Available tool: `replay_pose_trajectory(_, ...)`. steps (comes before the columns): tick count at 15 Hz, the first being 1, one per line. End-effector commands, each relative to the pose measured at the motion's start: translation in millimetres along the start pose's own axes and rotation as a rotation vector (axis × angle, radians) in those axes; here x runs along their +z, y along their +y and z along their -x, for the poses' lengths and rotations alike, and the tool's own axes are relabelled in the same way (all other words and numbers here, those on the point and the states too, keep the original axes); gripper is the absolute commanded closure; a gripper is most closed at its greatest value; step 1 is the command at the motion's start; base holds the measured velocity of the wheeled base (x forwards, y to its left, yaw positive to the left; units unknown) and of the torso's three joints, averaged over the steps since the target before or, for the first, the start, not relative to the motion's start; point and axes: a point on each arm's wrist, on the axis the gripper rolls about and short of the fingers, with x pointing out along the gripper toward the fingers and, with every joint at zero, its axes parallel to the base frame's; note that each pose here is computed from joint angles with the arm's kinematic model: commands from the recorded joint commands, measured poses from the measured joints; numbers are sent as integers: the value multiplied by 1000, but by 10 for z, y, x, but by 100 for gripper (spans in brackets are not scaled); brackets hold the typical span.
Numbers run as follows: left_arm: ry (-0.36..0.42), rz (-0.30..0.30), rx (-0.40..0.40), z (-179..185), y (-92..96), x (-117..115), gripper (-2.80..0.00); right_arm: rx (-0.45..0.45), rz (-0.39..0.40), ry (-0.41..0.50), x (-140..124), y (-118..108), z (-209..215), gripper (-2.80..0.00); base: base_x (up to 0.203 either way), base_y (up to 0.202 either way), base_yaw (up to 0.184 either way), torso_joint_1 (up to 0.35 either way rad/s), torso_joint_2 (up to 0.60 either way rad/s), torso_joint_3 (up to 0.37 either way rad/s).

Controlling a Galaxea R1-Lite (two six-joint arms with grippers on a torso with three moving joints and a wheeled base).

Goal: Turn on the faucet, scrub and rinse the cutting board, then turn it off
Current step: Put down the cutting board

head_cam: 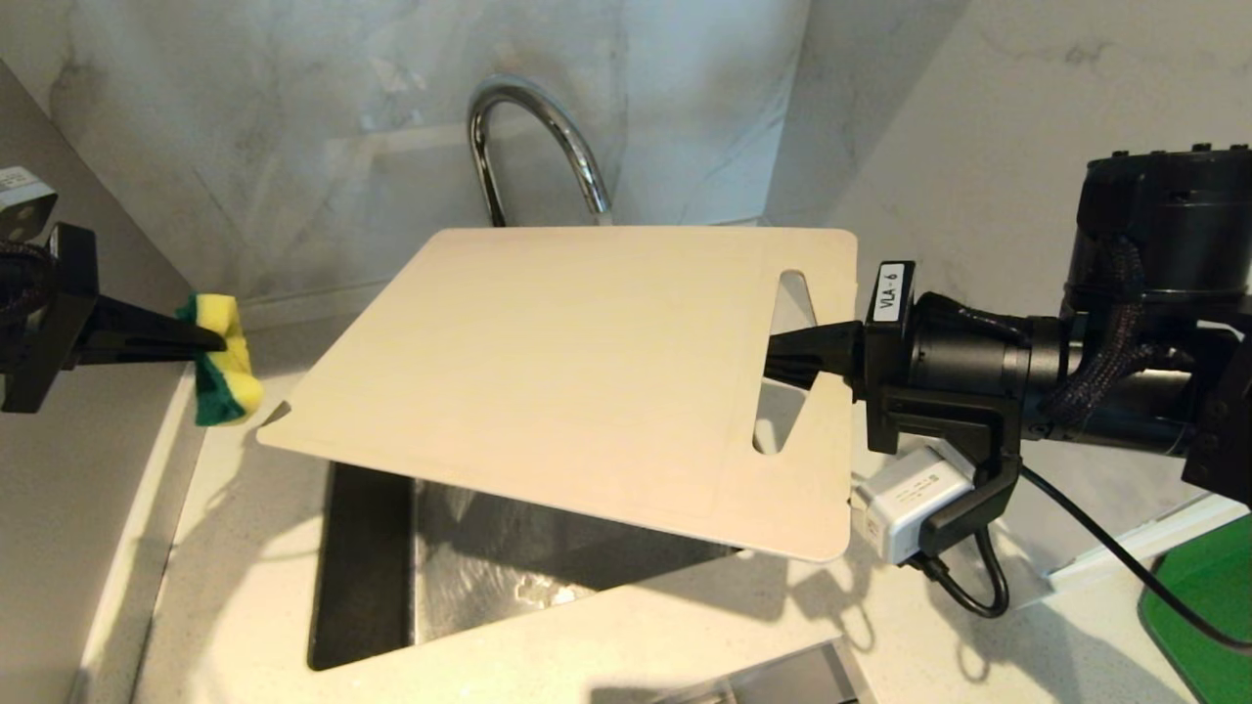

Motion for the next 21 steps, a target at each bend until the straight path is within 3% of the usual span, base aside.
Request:
replay_pose_trajectory(1, -14, 8, 0, 25, 4, 31, 0, 5, 6, -7, 5, 31, -10, 0, 0, 0, 0, 0, 0, 0)
replay_pose_trajectory(8, -74, 27, -45, 184, -152, 134, 0, 32, -17, 9, 147, 99, 196, 0, 0, 0, 0, 0, 0, 0)
replay_pose_trajectory(18, -13, 37, -36, 189, -175, 38, 0, 35, -39, 54, 479, 98, 626, 0, 0, 0, 0, 0, 0, 0)
replay_pose_trajectory(21, 0, 31, -42, 174, -197, 15, 0, 66, -96, 98, 590, 191, 766, 0, 0, 0, 0, 0, 0, 0)
